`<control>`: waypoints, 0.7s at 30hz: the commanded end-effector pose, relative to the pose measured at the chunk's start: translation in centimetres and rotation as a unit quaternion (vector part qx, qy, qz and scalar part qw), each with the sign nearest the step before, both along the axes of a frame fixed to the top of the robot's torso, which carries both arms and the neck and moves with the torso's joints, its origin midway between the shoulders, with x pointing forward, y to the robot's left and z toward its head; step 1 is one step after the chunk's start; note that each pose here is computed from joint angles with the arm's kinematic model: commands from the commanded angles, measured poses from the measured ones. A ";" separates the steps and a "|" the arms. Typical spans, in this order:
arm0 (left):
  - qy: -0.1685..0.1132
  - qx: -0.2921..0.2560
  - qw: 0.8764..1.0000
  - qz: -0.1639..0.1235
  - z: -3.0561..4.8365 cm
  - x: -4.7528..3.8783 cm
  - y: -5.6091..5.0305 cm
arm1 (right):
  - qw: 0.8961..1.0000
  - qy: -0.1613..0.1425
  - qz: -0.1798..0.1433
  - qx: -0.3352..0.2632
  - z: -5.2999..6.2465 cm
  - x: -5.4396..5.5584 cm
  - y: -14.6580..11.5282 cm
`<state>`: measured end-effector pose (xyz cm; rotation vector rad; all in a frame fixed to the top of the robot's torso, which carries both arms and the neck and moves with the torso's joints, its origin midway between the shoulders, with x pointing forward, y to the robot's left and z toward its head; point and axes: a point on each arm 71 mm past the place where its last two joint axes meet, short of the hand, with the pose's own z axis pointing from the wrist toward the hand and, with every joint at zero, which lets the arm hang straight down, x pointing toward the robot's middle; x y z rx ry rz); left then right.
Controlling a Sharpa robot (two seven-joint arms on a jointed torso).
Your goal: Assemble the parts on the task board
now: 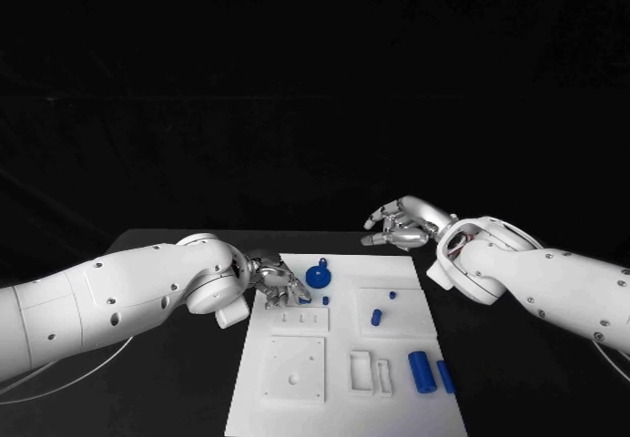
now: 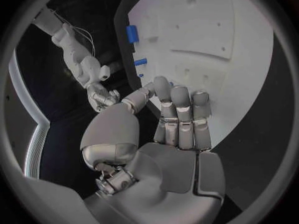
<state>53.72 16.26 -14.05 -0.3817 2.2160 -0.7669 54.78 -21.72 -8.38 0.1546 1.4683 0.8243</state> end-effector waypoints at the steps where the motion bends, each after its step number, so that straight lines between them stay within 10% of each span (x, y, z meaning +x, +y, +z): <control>1: 0.013 0.061 0.998 -0.026 -0.29 0.05 -0.1 | 0.992 -0.009 -0.025 0.125 1.5 0.9 -1.4; 8: 0.007 0.093 0.995 -0.039 -0.40 0.44 -0.8 | 0.981 -0.048 -0.026 0.187 2.8 1.9 -1.9; 21: 0.001 0.116 0.993 -0.039 -0.82 0.99 -1.4 | 0.974 -0.026 -0.004 0.227 3.1 2.8 -1.6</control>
